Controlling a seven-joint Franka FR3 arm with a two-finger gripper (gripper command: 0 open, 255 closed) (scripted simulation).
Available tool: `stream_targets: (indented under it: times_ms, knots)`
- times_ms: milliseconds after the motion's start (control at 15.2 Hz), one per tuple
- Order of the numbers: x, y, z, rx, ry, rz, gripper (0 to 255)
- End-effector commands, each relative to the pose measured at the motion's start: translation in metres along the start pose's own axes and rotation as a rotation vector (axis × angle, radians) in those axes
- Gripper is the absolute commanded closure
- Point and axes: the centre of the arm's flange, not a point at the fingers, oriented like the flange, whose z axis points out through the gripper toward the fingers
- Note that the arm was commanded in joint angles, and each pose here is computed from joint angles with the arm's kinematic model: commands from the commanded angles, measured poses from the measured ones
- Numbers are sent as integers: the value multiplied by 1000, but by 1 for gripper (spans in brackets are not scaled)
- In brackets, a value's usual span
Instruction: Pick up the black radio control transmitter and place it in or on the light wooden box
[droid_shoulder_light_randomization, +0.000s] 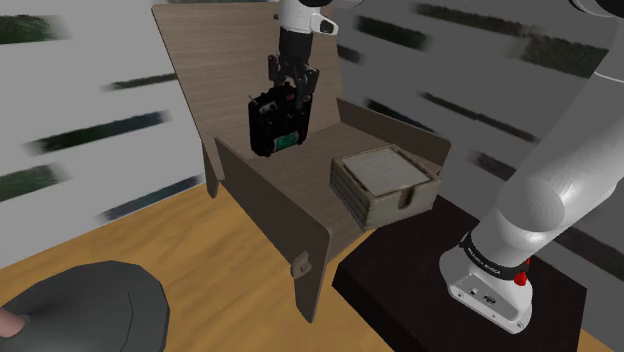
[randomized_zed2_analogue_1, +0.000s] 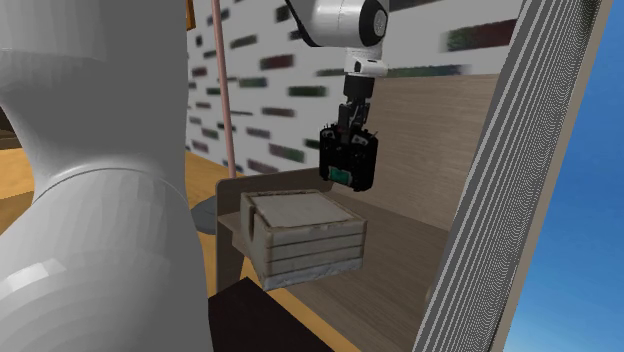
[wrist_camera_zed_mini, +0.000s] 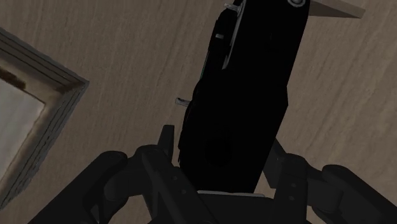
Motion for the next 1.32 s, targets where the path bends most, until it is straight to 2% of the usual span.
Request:
stream_targets:
  times_ms: [0,1254]
  knots:
    - [-1,-1,-13,2,0,0,255]
    - [-14,-2,-112,2,0,0,255]
